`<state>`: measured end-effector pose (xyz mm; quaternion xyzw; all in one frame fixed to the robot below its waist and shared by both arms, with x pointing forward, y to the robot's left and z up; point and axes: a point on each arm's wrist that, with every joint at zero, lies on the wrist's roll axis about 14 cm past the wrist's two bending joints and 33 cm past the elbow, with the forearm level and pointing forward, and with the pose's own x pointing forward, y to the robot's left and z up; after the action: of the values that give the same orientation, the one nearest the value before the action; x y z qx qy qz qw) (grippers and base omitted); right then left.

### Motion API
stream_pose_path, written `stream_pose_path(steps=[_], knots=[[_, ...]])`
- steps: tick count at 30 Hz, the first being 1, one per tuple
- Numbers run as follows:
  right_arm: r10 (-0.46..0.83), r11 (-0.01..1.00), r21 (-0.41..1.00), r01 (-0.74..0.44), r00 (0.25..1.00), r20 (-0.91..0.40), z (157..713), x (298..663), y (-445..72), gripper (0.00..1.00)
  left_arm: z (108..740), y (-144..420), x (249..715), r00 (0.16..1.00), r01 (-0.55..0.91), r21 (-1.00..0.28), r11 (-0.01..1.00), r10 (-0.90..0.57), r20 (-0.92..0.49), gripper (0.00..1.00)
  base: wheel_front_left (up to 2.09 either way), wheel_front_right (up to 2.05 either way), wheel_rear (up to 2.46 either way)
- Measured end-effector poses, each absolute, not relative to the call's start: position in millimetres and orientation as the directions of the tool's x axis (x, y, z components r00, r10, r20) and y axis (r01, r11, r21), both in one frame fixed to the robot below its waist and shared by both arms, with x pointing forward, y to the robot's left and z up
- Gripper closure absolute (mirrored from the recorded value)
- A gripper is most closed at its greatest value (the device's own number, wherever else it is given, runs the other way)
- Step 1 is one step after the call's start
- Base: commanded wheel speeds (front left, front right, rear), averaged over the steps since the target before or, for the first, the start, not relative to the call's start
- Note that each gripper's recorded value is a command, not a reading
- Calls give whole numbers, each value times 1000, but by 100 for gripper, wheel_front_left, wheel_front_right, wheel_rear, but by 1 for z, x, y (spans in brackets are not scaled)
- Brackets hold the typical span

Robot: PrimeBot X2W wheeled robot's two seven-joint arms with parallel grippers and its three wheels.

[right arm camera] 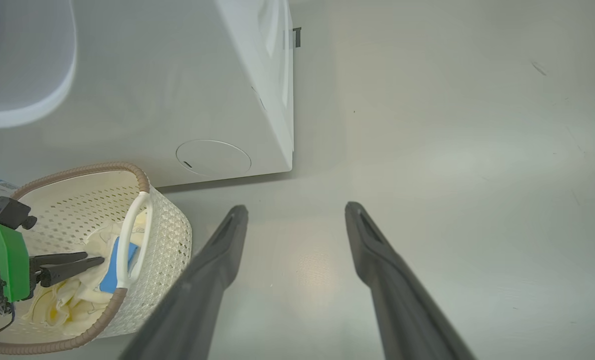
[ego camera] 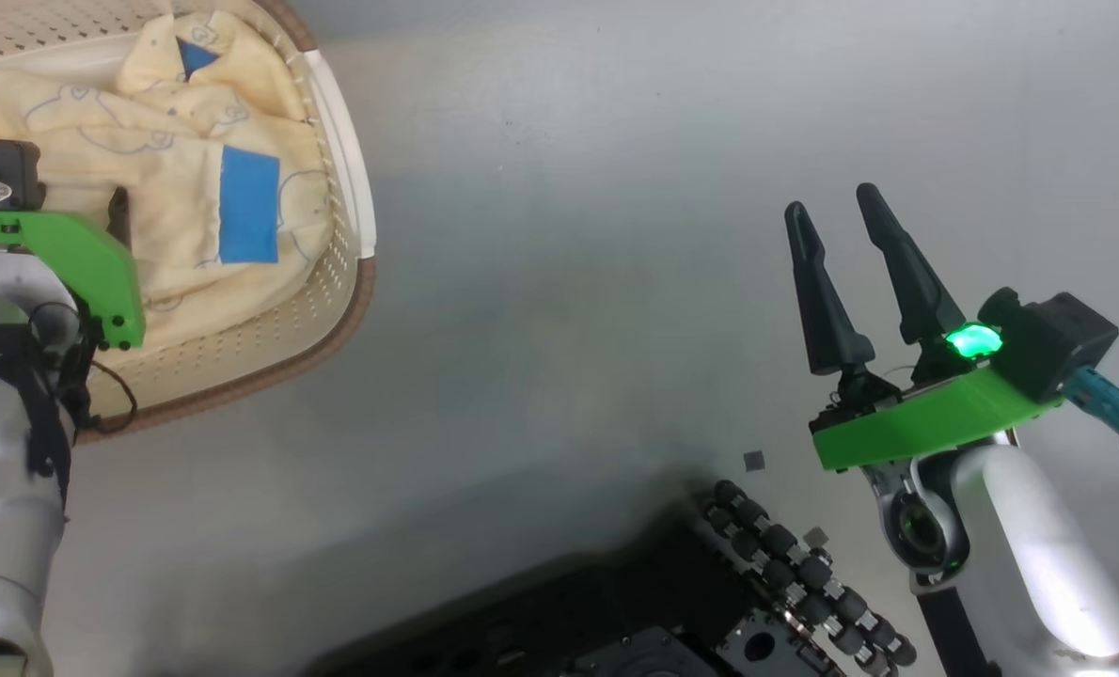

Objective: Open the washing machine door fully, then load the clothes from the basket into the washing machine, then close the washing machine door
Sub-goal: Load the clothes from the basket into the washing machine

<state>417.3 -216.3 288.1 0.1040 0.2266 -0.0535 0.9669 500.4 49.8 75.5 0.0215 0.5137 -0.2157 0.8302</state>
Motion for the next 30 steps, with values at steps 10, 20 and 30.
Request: stream_pose_path(steps=[10,20,30], knots=[[-49,974,174,146,884,-466,277,420,-216,0,60,36,502,352,410,-216,886,-372,-859,0,0,0,0],[-74,975,147,165,870,-487,270,415,-224,0,47,26,510,348,432,-222,874,-388,-853,0,0,0,0],[-84,974,145,173,874,-479,270,417,-228,0,52,21,508,353,457,-226,860,-409,-842,100,0,0,0]])
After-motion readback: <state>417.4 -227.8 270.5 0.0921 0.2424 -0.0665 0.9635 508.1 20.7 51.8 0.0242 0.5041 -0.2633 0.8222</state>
